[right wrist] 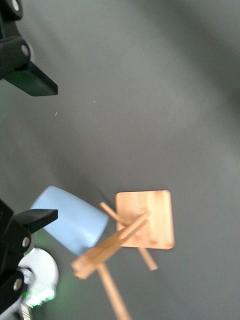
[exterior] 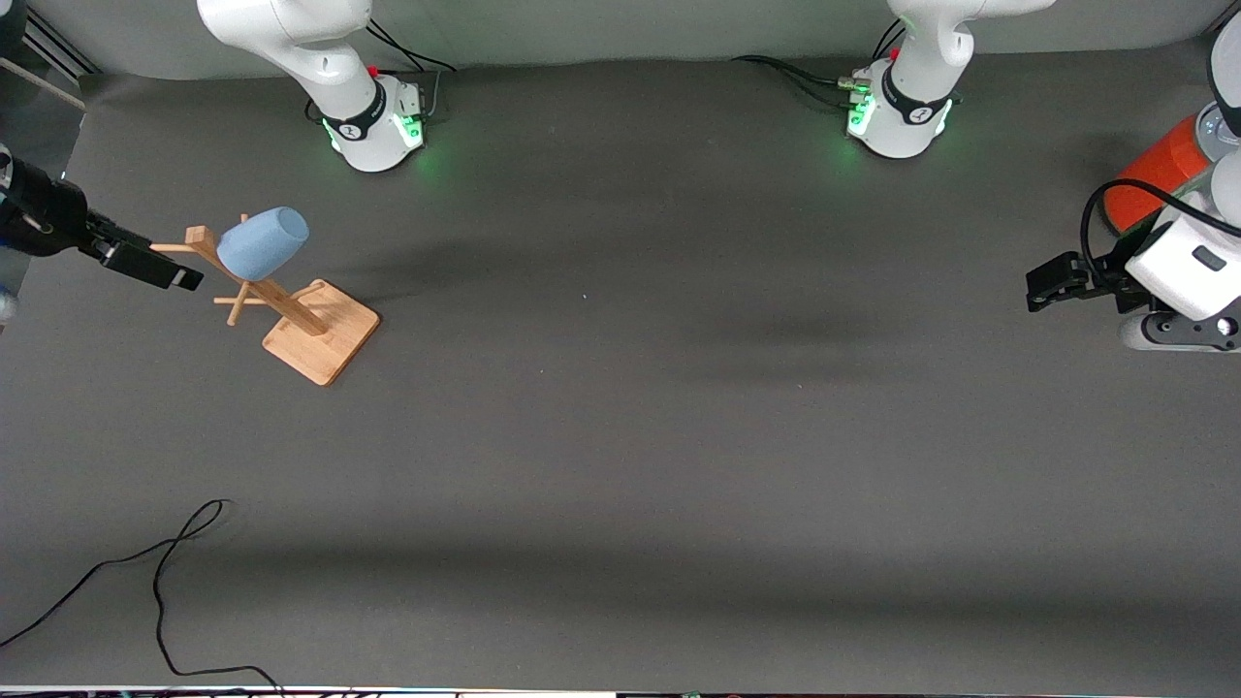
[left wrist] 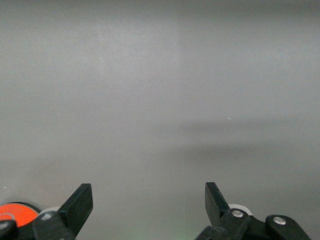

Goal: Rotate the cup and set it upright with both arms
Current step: 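Reach the right gripper to the light blue cup on the wooden stand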

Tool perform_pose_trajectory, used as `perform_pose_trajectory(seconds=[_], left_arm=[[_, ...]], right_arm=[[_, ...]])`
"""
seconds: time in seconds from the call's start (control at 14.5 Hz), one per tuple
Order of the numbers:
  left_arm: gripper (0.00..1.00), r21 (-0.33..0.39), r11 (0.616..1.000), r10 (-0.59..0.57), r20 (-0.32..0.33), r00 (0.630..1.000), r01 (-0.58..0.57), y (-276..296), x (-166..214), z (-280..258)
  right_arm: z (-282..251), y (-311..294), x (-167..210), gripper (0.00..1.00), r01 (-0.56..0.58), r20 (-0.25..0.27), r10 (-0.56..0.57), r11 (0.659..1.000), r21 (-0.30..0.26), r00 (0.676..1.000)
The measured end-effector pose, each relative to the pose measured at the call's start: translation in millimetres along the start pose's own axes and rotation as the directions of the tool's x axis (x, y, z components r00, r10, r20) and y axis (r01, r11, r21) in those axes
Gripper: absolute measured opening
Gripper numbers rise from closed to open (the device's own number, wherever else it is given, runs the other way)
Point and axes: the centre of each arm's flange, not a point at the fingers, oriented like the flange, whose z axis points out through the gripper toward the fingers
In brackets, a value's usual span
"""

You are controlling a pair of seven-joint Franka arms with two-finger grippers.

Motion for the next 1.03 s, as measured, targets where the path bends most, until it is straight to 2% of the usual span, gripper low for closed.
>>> perform_pose_trajectory(seconds=[0.14, 0.28, 0.48, 0.69, 1.03], left_arm=[[1.00, 0.000, 1.000, 0.000, 0.000, 1.000, 0.000, 0, 0, 0], [1.00, 0.000, 1.000, 0.000, 0.000, 1.000, 0.000, 0, 0, 0], [1.00, 0.000, 1.000, 0.000, 0.000, 1.000, 0.000, 0, 0, 0], [1.00, 0.000, 1.000, 0.000, 0.000, 1.000, 0.000, 0, 0, 0], [1.00, 0.000, 1.000, 0.000, 0.000, 1.000, 0.000, 0, 0, 0]], right_arm=[[10, 9, -11, 1.00, -0.224, 0.042, 0.223, 0.975, 0.001, 0.974], [29, 22, -21, 1.00, -0.356, 0.077, 0.355, 0.934, 0.003, 0.932], [72, 54, -34, 1.00, -0.424, 0.090, 0.420, 0.906, 0.024, 0.903], [103, 77, -47, 1.00, -0.445, 0.106, 0.441, 0.895, 0.020, 0.891], [137, 92, -39, 1.00, -0.480, 0.113, 0.475, 0.877, 0.027, 0.873]])
